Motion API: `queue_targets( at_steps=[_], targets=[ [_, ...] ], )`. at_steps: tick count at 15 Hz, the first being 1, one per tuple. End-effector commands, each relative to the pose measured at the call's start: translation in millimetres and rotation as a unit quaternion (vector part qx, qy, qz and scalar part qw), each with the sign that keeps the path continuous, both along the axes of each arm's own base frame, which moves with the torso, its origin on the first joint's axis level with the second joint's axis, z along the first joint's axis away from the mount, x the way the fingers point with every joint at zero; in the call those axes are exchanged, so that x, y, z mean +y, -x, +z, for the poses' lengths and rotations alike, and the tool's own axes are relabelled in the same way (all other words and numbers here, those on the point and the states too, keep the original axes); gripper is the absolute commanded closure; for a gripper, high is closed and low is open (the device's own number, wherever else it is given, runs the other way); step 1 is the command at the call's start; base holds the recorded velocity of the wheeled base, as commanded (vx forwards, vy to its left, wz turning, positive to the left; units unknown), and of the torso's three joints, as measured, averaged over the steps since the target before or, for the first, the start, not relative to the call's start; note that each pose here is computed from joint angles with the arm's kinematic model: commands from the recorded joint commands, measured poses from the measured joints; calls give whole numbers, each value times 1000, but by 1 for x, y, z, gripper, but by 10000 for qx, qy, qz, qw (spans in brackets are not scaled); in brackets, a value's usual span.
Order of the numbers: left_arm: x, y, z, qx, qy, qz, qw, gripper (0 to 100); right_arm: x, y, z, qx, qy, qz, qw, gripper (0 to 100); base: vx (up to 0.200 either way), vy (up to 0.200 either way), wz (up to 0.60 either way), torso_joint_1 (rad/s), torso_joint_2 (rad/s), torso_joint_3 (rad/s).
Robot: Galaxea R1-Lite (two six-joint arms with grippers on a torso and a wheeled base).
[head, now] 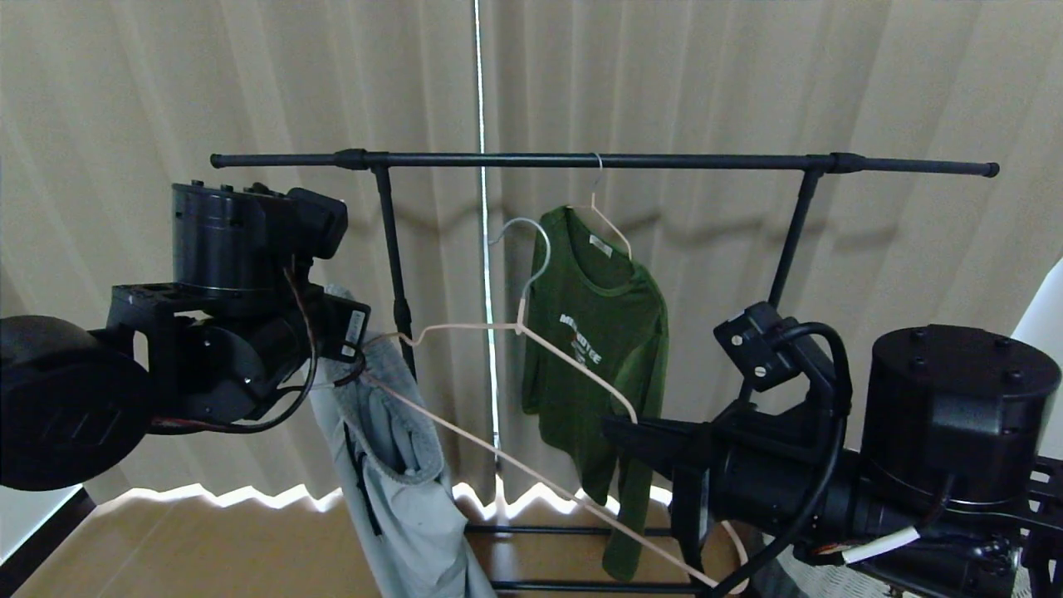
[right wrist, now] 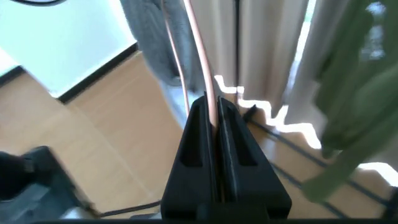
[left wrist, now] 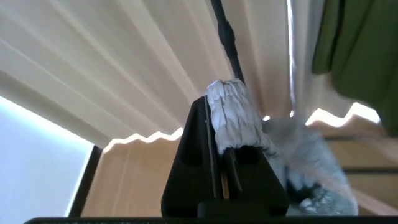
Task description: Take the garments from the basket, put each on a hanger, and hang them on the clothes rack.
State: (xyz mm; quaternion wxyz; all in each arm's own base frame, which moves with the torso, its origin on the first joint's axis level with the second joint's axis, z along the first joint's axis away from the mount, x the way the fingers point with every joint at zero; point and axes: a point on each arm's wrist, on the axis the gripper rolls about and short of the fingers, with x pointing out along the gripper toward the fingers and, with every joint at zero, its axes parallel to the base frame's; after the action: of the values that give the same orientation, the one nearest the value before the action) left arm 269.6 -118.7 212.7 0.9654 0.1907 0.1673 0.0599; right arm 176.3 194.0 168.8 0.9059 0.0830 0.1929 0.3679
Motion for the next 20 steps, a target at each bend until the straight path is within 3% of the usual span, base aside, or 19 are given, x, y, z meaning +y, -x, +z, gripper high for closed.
queue_targets(
  at_steps=[1,5,9,13,20],
  targets=[
    [2,2,5,-91,82,21,9999,100,4,6,-4,6,-2,141,9999,100,0,0,0,0,0,0],
    [4,1,4,-87,148,99,9998,100,7,13,-6,-279,-282,264,9989,100,0,0,0,0,0,0],
    [4,6,5,-92,158,79,9998,100,14,6,-16,-211,-179,237,9993,100,0,0,0,0,0,0],
    [12,17,11,-62,-56,196,9998,100,23,-2,-32,-94,77,69,9999,100,0,0,0,0,0,0],
    [15,28,12,93,-129,159,9997,100,51,-14,-33,-211,51,-141,9997,100,0,0,0,0,0,0]
  ],
)
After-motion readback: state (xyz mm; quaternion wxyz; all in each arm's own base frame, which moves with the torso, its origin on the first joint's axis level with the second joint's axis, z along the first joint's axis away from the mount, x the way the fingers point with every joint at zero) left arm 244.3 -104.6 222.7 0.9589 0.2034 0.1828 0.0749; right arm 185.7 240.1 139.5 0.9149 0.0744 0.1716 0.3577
